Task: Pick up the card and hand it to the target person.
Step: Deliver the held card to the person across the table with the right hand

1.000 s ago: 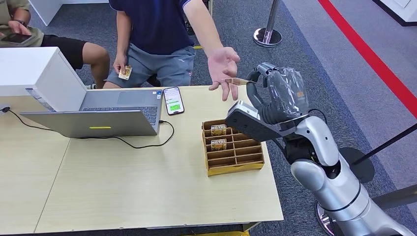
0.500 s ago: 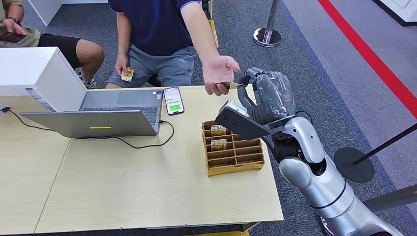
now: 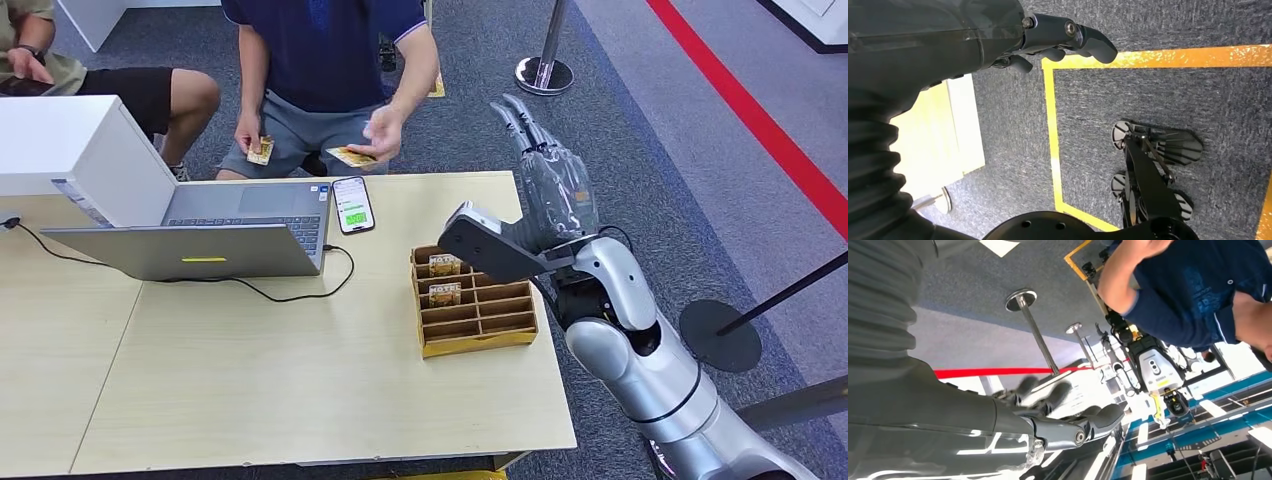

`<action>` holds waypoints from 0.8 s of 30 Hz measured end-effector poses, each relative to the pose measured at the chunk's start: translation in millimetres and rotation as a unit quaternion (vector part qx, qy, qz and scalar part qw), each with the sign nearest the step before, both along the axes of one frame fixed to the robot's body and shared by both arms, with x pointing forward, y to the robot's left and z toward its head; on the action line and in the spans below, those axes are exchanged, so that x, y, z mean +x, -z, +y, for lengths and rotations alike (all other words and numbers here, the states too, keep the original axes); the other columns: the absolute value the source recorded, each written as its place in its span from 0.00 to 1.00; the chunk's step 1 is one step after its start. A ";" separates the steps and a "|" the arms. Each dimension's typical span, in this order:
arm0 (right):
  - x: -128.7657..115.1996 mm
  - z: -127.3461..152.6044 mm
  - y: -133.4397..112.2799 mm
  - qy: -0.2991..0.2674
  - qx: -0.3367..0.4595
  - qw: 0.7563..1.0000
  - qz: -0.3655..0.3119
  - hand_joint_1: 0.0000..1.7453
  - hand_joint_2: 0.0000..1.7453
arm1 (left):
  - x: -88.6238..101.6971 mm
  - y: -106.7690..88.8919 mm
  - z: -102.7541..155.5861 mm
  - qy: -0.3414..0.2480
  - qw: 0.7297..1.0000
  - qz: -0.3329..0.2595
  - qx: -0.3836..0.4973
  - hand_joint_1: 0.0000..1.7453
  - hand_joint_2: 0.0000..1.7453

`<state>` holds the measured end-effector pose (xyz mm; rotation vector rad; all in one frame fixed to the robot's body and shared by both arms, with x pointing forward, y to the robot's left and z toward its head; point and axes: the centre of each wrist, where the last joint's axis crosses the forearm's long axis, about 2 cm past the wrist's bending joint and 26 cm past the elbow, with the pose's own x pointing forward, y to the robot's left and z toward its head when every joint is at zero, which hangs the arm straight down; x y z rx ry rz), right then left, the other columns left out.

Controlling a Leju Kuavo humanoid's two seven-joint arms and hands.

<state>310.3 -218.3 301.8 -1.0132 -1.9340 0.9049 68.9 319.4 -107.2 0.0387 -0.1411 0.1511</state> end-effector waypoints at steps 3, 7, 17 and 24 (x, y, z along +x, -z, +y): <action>-0.7 -2.2 1.4 -0.044 0.052 0.998 0.007 0.00 1.00 | 0.0 0.0 0.2 0.000 1.000 0.000 0.000 0.00 0.00; -0.4 -8.3 2.6 -0.083 0.113 0.990 0.009 0.00 1.00 | -0.2 0.0 0.3 0.000 1.000 0.003 0.000 0.00 0.00; 0.7 -56.9 21.8 -0.388 0.536 0.749 0.034 0.00 1.00 | -2.3 0.1 4.2 0.011 1.000 0.008 0.000 0.00 0.00; -8.0 -118.3 36.5 -0.300 0.578 0.757 -0.045 0.00 1.00 | -3.3 0.2 5.5 0.016 1.000 0.009 0.002 0.00 0.00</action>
